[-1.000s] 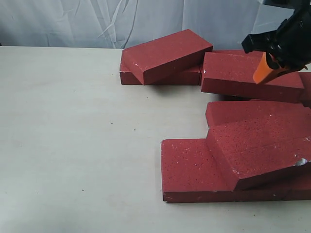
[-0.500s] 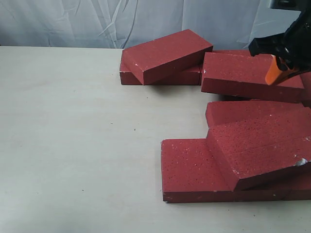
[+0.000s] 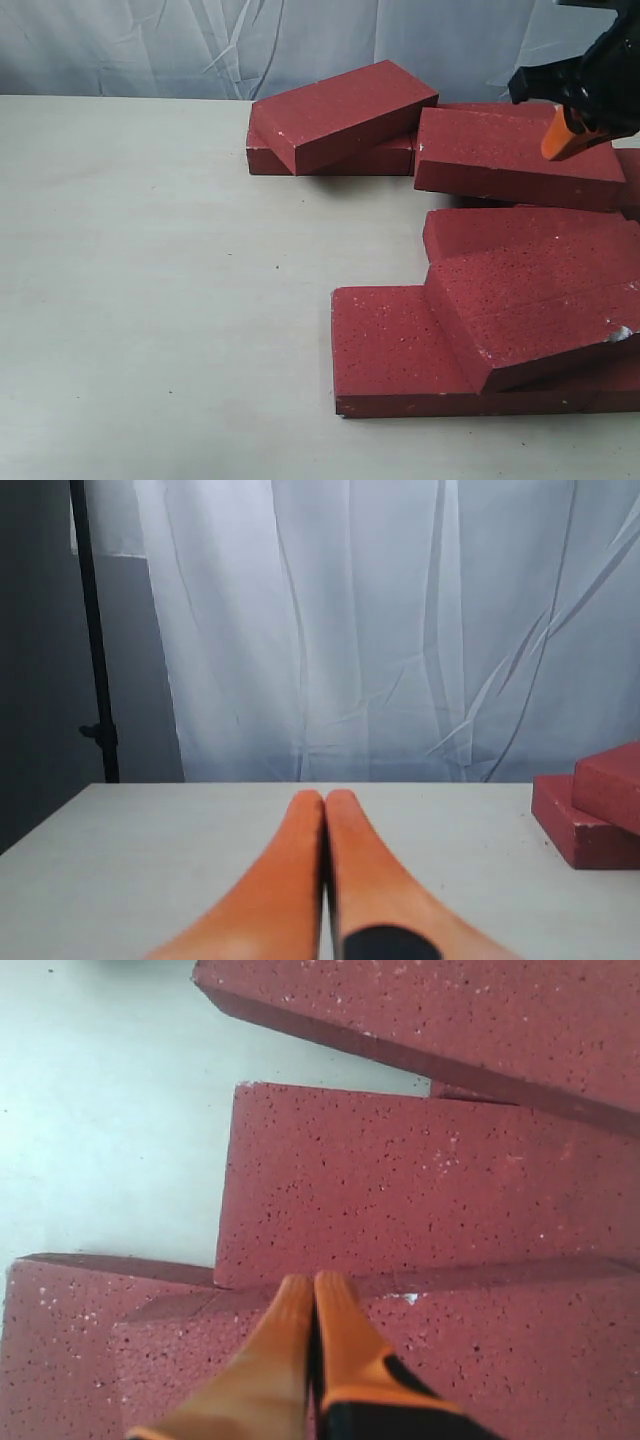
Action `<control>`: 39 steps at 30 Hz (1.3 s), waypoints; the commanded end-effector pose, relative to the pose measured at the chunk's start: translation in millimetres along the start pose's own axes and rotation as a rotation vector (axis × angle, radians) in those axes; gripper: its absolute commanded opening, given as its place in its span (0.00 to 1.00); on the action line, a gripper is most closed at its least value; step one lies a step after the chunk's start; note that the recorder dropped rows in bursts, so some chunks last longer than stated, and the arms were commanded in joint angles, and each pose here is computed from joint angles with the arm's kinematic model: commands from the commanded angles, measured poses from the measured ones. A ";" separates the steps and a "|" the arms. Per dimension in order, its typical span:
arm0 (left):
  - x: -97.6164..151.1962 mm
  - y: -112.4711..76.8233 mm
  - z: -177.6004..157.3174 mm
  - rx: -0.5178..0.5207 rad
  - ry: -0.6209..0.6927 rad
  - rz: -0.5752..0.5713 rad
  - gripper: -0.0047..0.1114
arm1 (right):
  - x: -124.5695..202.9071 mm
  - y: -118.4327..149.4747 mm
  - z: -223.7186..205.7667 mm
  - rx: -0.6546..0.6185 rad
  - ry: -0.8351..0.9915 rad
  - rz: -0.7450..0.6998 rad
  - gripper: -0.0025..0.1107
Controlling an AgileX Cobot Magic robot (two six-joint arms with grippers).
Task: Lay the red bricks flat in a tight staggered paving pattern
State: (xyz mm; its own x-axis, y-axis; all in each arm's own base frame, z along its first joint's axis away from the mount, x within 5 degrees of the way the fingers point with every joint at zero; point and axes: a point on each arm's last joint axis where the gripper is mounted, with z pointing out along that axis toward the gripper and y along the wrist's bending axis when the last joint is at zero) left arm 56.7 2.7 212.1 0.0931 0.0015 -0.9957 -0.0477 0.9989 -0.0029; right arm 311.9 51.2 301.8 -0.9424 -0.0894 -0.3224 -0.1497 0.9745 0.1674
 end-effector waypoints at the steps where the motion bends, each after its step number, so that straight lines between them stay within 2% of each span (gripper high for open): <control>1: -8.9 -0.1 -0.8 0.001 -0.079 0.000 0.04 | -3.8 -2.7 4.0 0.011 -0.015 0.002 0.02; 22: -11.4 -0.2 -1.1 0.002 -0.107 0.000 0.04 | -23.2 -11.6 48.7 0.024 -0.052 0.022 0.02; 30: -13.4 -0.5 -1.3 0.004 -0.128 0.026 0.04 | -26.6 -32.8 55.9 0.030 -0.060 0.095 0.02; 34: -12.6 -0.6 3.0 0.005 -0.107 0.025 0.04 | -28.5 -46.2 53.2 0.041 -0.091 0.137 0.02; 39: -15.4 -0.7 11.5 0.006 -0.051 0.025 0.04 | -29.9 -50.2 52.1 0.034 -0.110 0.161 0.02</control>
State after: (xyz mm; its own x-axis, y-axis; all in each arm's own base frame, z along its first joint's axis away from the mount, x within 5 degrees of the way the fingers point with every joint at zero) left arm 62.5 2.4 222.2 0.1587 0.0309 -0.9869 -0.0455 0.9987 0.0239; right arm 361.2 18.4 252.5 -0.9243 0.0706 -0.3752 -0.0007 0.9824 0.1865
